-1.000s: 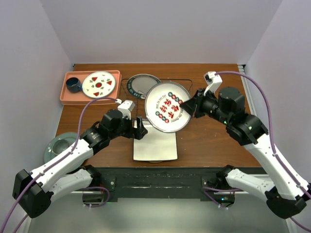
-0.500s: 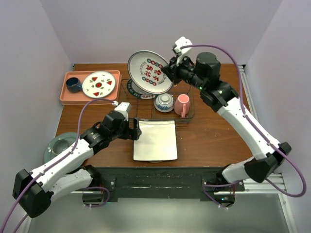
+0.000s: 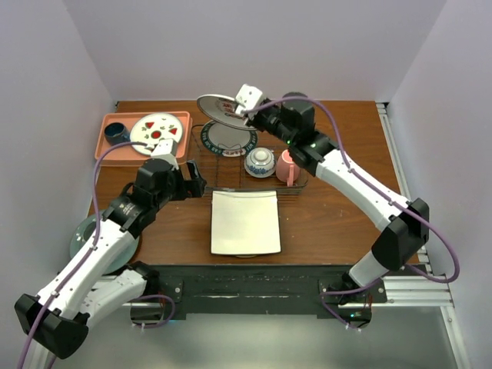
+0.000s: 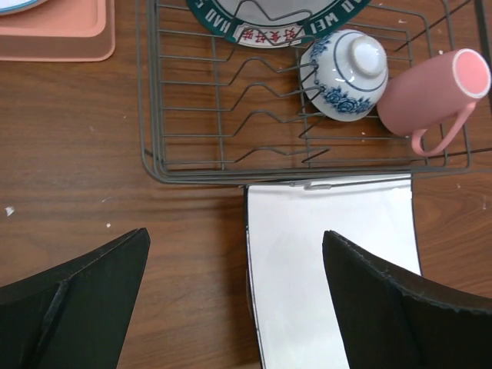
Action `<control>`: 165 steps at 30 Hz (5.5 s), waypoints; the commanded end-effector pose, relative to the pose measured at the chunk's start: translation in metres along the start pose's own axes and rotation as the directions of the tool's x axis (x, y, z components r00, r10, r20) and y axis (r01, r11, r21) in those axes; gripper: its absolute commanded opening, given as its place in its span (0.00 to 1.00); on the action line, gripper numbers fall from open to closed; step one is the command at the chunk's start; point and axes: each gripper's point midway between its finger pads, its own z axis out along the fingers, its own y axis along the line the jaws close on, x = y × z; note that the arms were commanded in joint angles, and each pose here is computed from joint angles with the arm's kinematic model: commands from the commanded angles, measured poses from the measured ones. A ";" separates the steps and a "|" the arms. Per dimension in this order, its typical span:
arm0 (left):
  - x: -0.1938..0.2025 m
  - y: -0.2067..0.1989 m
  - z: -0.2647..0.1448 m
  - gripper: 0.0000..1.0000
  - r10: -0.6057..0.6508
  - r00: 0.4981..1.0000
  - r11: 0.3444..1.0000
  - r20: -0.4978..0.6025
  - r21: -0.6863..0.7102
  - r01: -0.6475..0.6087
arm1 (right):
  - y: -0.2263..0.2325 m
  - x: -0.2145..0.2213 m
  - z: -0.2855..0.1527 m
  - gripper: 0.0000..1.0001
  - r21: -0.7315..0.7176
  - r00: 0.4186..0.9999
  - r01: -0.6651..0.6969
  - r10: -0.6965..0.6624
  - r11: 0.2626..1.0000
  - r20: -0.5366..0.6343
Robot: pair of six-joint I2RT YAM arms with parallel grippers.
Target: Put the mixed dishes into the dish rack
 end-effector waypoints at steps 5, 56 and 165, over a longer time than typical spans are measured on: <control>-0.012 -0.039 0.001 1.00 -0.032 0.999 0.981 0.008 0.191 0.030 | 0.015 -0.012 0.012 0.00 0.073 0.962 0.224 -0.232 0.972 0.145; 0.004 -0.026 -0.022 1.00 0.051 0.998 0.982 -0.032 0.181 -0.044 | 0.065 0.113 0.088 0.00 -0.164 0.961 0.260 -0.272 0.952 -0.053; 0.108 -0.022 0.048 0.92 -0.040 0.968 0.964 -0.248 0.245 0.103 | 0.183 0.183 -0.175 0.88 0.332 0.216 -0.876 0.901 0.349 -0.377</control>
